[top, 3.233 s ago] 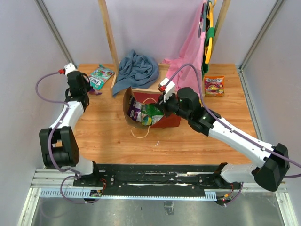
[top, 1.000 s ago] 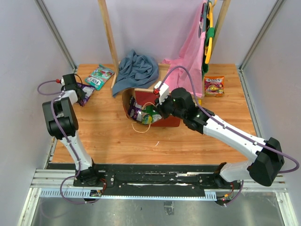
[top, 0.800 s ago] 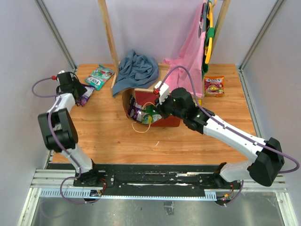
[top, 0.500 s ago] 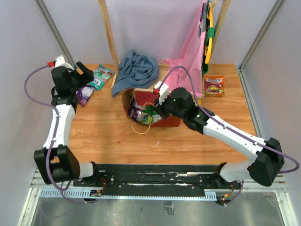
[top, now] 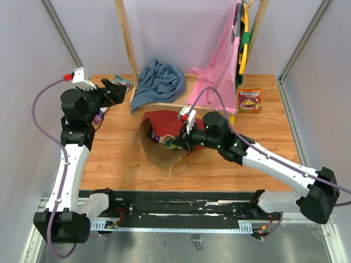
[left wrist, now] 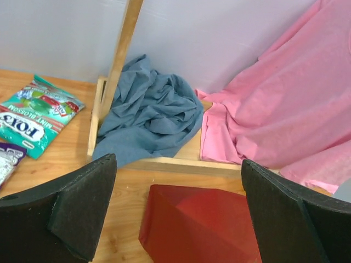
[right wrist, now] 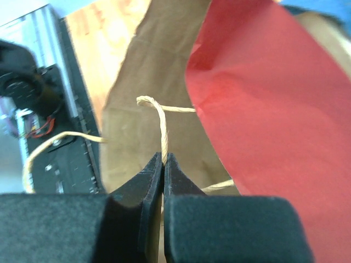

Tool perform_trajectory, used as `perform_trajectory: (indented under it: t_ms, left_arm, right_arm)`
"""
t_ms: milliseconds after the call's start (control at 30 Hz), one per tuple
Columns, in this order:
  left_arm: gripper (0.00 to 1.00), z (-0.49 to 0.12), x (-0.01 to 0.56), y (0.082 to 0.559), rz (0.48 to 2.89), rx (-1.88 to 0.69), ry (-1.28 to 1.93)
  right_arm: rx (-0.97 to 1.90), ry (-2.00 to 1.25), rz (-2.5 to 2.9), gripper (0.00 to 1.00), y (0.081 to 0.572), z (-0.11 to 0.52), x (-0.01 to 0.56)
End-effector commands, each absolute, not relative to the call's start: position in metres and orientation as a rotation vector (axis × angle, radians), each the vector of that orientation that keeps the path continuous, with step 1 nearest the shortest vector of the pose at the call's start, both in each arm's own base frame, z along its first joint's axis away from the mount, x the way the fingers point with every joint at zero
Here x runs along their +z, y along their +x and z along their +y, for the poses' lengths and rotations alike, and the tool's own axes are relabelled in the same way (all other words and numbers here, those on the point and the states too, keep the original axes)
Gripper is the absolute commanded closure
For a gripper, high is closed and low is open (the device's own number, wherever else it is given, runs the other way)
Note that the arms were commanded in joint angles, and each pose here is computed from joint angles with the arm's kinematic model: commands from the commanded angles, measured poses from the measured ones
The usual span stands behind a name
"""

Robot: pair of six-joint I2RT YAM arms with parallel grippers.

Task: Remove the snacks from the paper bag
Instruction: Take out the snack from the paper bag.

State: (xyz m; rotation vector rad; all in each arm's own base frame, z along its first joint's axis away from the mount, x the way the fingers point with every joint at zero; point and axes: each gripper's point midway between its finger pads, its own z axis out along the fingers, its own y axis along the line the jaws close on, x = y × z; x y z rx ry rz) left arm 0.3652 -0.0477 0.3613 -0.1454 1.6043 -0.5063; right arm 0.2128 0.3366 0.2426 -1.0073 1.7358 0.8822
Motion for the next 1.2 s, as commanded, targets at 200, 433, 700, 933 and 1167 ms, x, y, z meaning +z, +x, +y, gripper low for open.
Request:
perform_trajectory:
  t_ms: [200, 433, 700, 933, 1167]
  left_arm:
    - [0.0, -0.056, 0.37, 0.334, 1.582, -0.54, -0.123]
    - [0.0, -0.069, 0.378, 0.305, 1.547, -0.643, -0.122]
    - [0.0, -0.086, 0.367, 0.263, 1.528, -0.767, -0.109]
    - [0.01, -0.099, 0.312, 0.244, 1.619, -0.868, -0.127]
    - [0.03, -0.097, 0.277, 0.229, 1.706, -0.854, -0.166]
  right_arm:
    - [1.213, -1.232, 1.648, 0.97, 0.139, 0.363, 0.24]
    - [1.363, -1.357, 1.656, 0.96, 0.113, 0.367, 0.23]
    - [1.377, -1.458, 1.642, 0.99, 0.09, 0.364, 0.225]
    - [1.447, -1.483, 1.636, 0.94, 0.076, 0.359, 0.224]
    - [1.398, -1.448, 1.694, 0.99, 0.087, 0.363, 0.213]
